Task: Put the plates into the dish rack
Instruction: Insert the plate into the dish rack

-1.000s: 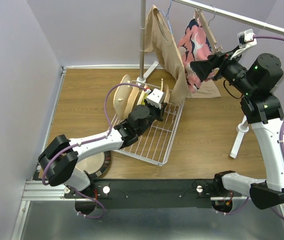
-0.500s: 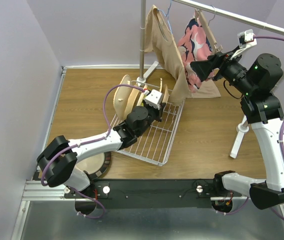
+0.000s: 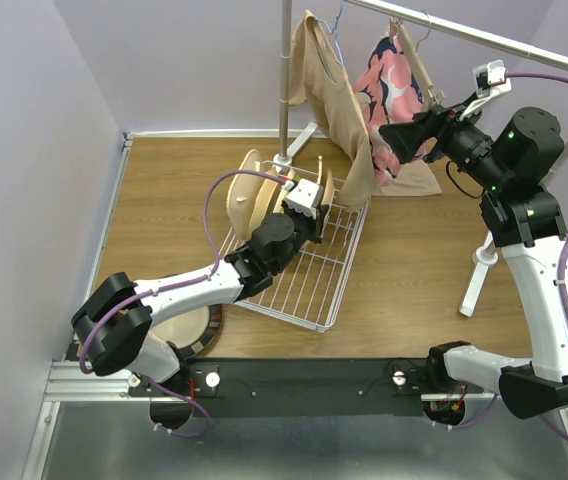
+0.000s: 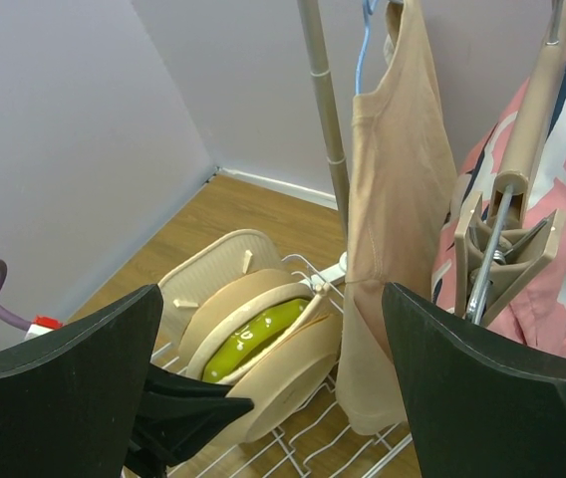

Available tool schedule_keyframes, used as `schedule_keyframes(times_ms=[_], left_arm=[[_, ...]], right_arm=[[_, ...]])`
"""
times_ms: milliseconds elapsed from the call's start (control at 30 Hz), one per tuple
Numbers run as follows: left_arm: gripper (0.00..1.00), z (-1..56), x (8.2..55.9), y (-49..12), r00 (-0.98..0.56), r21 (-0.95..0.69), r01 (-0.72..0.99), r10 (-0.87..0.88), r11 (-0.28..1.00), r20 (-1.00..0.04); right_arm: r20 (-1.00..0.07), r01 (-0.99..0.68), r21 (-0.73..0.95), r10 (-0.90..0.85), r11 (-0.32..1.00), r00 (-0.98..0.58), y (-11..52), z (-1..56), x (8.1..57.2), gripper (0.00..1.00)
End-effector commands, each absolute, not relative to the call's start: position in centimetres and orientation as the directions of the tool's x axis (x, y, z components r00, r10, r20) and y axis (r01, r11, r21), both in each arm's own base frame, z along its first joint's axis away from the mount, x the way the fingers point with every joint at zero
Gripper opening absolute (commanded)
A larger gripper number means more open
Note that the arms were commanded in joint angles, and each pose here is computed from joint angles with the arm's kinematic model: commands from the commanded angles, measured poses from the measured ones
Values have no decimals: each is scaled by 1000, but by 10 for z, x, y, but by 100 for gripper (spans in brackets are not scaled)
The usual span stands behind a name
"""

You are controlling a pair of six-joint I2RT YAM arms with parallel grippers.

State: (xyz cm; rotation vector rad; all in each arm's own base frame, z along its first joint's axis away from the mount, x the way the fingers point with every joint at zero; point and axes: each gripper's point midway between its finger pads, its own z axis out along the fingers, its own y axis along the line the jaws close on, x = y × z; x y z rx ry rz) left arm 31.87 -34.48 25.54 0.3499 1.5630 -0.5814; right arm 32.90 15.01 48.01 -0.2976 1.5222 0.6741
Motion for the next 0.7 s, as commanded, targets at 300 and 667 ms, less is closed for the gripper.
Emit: schedule_keyframes(times_ms=[300,667], left_arm=[[28,259,329,-316,-55,-162,453,-154,876,-987],[31,257,328,-317,-66,-169,456,-156,874,-986]], right_arm=[[-969,-577,236,231,782,-83,147,480,324,100],[-970,-577,234,230,782,-82,146,479,324,100]])
